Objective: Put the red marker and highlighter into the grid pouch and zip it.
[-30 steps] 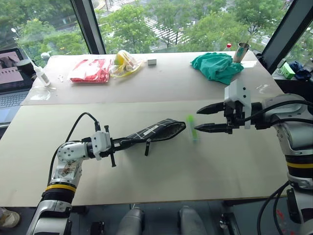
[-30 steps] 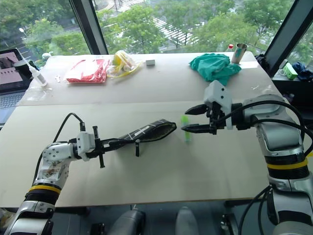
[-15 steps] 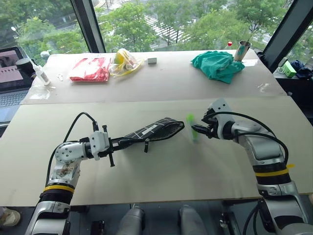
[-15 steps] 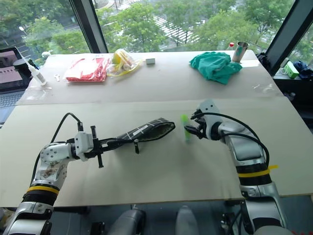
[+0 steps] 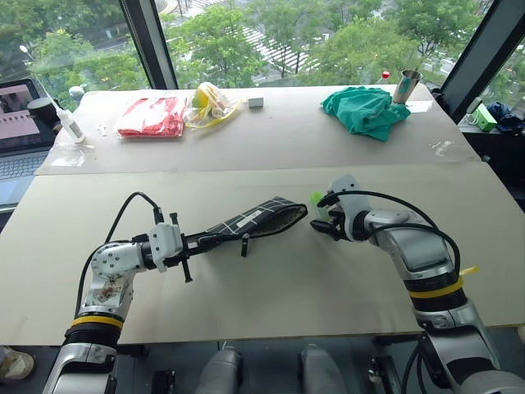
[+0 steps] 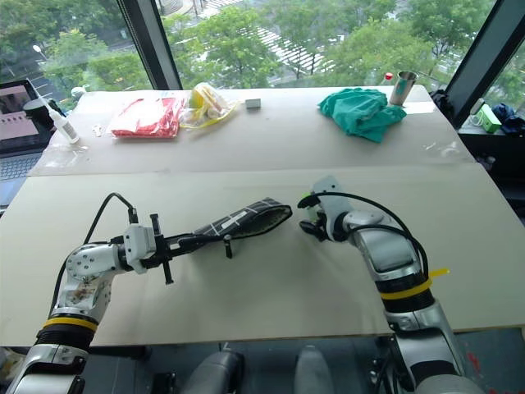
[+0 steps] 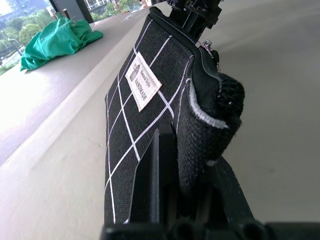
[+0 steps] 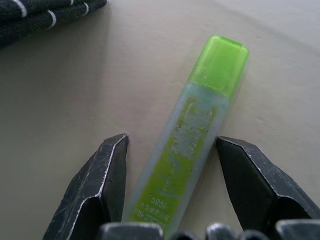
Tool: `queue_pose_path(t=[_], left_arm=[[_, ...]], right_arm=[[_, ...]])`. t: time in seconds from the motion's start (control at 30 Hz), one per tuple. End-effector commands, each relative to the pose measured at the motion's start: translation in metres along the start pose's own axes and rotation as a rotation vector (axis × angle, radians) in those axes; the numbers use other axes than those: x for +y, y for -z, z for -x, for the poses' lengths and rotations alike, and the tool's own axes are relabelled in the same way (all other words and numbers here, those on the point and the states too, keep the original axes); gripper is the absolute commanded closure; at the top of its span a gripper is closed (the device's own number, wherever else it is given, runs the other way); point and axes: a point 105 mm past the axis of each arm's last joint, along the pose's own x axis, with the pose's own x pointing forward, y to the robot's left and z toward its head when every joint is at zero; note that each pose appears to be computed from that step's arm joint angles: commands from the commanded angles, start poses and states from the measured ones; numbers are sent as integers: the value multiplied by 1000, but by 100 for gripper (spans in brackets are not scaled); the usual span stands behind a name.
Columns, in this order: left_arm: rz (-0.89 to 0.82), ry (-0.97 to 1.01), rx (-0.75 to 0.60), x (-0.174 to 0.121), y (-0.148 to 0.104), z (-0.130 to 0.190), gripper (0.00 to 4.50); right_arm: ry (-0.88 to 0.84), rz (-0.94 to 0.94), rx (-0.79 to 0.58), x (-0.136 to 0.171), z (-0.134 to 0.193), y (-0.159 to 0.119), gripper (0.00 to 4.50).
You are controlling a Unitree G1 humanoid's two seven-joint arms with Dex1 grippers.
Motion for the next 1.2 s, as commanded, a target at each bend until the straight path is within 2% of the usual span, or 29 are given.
queue_pose_path(t=[0.03, 0.13, 0.33, 0.47, 0.57, 0.63, 0.67, 0.73, 0.83, 0.93, 1.03, 1.2], left_arm=[[-27, -27, -16, 6, -8, 5, 450], [-30, -27, -14, 7, -9, 5, 450], [-36, -23, -15, 8, -10, 4, 450], [-36, -19, -16, 8, -10, 4, 450], [-34, -14, -16, 8, -9, 3, 450], [-34, -13, -15, 8, -9, 3, 450], [-34, -12, -15, 9, -9, 3, 450], [-34, -11, -17, 9, -9, 3, 450], [-33, -10, -19, 10, -9, 1, 450], [-30, -8, -23, 8, -9, -1, 450], [-24, -1, -25, 5, -8, -2, 450], [-19, 9, -27, 2, -8, -4, 450]], right_arm=[[26, -24, 63, -2, 0, 15, 245], [22, -5, 47, -3, 2, 12, 347], [13, 44, 6, -5, 8, 1, 348], [38, 181, -91, -17, 19, -23, 348], [60, 275, -198, -45, 49, -55, 348], [14, 363, -257, -47, 69, -72, 348], [-15, 439, -290, -43, 78, -79, 348], [-179, 619, -313, -15, 100, -81, 348], [-339, 743, -252, 10, 112, -68, 348], [-393, 838, -216, 27, 110, -60, 348], [-420, 852, -217, 42, 101, -59, 348], [-436, 905, -183, 53, 90, -53, 348]])
